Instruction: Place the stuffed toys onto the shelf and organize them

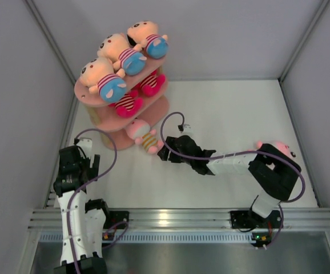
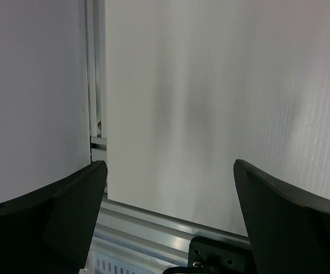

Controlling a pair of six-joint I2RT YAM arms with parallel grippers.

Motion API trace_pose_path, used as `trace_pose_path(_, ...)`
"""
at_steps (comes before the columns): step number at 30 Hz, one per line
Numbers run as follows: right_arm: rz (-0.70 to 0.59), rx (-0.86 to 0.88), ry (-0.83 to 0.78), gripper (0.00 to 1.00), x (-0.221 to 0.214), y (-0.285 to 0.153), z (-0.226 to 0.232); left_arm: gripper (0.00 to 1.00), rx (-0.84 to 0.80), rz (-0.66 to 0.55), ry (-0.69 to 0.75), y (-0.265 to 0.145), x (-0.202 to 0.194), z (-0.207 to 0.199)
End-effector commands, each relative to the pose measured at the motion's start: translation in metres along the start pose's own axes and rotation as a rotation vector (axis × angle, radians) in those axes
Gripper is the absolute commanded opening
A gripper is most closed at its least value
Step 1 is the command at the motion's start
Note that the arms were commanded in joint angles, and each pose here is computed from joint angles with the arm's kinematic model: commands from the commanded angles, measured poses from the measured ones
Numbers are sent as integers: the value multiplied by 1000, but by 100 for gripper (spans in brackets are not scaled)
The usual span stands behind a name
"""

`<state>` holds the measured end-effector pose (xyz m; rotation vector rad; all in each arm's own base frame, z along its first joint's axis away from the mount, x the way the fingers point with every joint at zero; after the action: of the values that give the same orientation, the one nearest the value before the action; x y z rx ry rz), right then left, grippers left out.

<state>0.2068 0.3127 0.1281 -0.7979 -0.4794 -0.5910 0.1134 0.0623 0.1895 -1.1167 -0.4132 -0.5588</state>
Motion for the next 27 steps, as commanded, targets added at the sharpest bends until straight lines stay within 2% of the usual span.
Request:
trace_pose_path(1,-9,222,132,65,9,8,44,98,15,-58,-2,0,7,2)
trace_pose_path(11,-21,184,127,66,17,39,55,99,9,-59,1,0,7,2)
trace_pose_path(12,-17,177,123,64,17,43,56,99,10,-58,-1,0,7,2)
trace_pose_path(14,-7,169,120,54,18,54,58,99,12,-58,-1,0,6,2)
trace_pose_path(15,-6,166,125,40,19,57,59,99,12,-58,0,0,7,2)
trace_pose_path(18,-14,177,127,18,21,61,63,98,9,-59,-1,0,7,2)
trace_pose_path(21,-38,176,92,5,29,65,72,99,7,-62,2,0,7,2)
trace_pose_path(23,-57,156,38,0,37,71,79,98,6,-60,0,0,7,2)
trace_pose_path(27,-74,150,-24,0,50,83,90,99,8,-61,2,0,7,2)
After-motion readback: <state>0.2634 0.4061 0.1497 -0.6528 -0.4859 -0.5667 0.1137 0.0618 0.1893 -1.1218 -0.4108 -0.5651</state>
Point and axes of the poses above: each gripper's point midway between its finger pads, its own y axis out along the fingers, its own z axis along the line the jaws close on, x = y × z, the point moved 9 cm from there along -y, back along the fingers, and after that the axes turned 3 degrees about y, right-handed, at the moved point
